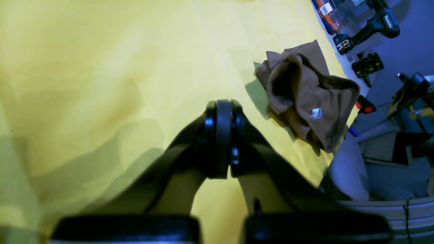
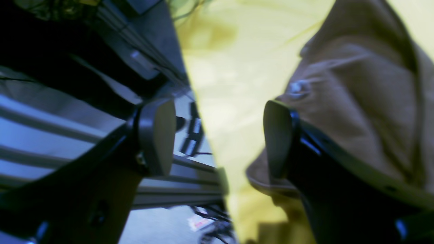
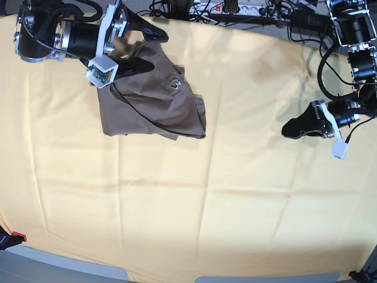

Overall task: Fold the T-shirt properly
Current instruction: 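Release the folded end and move the right gripper aside, then reach the left gripper to the folded bundle's edge and grasp it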

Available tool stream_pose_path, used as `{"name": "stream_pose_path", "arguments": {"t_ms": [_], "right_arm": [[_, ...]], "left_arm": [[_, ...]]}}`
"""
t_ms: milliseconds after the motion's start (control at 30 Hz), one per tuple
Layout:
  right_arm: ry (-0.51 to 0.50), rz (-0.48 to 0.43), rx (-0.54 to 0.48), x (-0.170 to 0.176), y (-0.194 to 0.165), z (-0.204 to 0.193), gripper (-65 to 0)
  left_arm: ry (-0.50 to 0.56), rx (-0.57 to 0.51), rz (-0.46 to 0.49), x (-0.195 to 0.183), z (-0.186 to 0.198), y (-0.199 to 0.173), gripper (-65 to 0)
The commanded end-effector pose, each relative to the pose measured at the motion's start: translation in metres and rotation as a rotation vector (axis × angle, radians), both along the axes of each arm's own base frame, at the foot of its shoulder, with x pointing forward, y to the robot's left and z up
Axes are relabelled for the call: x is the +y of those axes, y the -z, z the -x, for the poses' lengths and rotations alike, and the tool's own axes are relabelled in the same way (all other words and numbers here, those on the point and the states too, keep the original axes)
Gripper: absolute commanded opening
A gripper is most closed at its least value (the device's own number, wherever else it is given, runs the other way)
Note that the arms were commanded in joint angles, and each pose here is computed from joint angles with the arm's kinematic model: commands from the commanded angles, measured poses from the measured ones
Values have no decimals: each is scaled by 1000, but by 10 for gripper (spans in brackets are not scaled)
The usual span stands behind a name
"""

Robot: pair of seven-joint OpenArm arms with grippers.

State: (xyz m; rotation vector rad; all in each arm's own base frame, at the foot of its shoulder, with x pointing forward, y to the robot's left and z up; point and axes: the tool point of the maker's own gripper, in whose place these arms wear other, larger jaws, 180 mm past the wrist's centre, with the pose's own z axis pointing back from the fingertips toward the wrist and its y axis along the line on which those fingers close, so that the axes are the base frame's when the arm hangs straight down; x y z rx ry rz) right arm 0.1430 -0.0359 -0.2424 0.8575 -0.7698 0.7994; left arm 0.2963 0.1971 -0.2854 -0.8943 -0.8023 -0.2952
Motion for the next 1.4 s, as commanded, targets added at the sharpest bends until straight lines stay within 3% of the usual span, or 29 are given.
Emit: {"name": "stream_pose_path", "arguments": {"t_ms": [0,100,200,367,533,633,833,933,1067,1333,1367], "right_arm": [[2,-30,-51,1,-13,-7,-280],[39,11,-105,-8,-16,-23,-340],[90,74,-124,-21,-11,-33,-339],[89,85,-122,-25,-11,-32,-338],[121,183,-138,-44,-4,-40,-338],[221,241,-183,-66,-5,-55,-338],[420,344,-274,-113,-13,-79,-337],[447,357,-251,-123,-8,-76,-337],[466,375,-196,-132,6,-74,-337],[499,395,-116,-147,29,-73,-337],[499,395,-116,-147,29,-73,-337]], "left_arm": [[-3,-64,4,4,-8,-19,-650],[-3,-64,1,5,-8,-19,-650],[-2,-64,1,5,-8,-19,-650],[-2,-64,-7,7,-8,-20,-650],[30,-67,-29,2,-5,-21,-650],[129,-96,-62,-24,2,-27,-650],[475,-229,-122,-113,49,-51,-650],[631,-313,-110,-155,82,-66,-650],[776,-390,-216,-190,105,-53,-650],[972,-563,-425,-232,116,-16,-650],[1005,-571,-440,-235,119,-13,-606]]}}
